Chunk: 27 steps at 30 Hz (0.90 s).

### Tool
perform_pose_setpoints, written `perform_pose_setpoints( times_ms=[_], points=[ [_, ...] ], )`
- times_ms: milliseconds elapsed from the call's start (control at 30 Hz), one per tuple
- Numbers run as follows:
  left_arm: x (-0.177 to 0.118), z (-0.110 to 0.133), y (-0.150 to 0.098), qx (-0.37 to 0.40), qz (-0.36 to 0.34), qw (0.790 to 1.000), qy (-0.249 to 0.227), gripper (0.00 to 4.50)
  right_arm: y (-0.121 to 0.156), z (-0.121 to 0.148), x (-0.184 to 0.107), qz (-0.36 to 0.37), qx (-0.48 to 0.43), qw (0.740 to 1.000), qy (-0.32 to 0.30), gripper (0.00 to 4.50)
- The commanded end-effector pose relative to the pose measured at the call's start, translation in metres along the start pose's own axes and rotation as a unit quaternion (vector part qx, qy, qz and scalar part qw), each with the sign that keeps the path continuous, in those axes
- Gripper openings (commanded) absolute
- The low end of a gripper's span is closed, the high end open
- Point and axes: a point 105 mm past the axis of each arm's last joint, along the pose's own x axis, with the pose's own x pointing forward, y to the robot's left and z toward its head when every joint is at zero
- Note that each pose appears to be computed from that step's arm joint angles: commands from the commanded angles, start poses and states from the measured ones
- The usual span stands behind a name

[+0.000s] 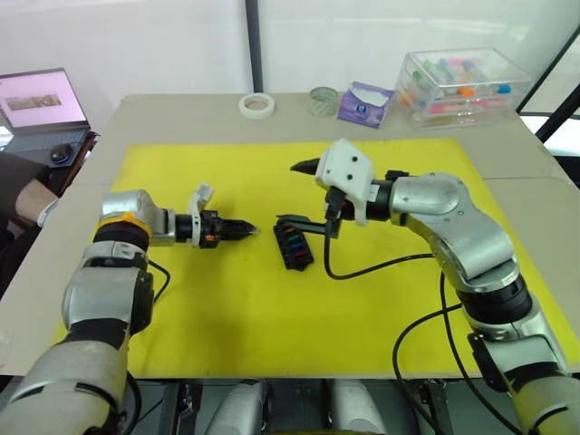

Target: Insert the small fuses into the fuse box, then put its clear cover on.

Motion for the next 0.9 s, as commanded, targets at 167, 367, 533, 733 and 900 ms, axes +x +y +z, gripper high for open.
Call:
perform_pose_setpoints(
  times_ms=[167,367,533,733,900],
  points=[
    [0.004,-0.019,0.019,-0.035,0.025,0.999,0.02,0.02,-0.001,0.015,-0.004,-0.008,-0.017,1.0,-0.024,4.5],
    [-0.006,-0.016,0.005,-0.052,-0.013,0.999,0.001,0.02,-0.001,0.014,-0.003,-0.005,-0.016,1.0,-0.023,4.5],
    [-0.023,-0.015,-0.021,-0.04,-0.082,0.995,-0.034,0.02,-0.001,0.011,-0.007,0.001,-0.01,1.0,-0.021,4.5],
    [-0.043,-0.021,-0.06,0.068,-0.163,0.977,-0.124,0.02,-0.005,0.004,-0.019,0.004,0.024,0.999,-0.022,4.5],
    [-0.056,-0.035,-0.088,0.188,-0.158,0.949,-0.2,0.02,-0.011,0.008,-0.035,0.021,0.16,0.985,-0.068,4.5]
  ],
)
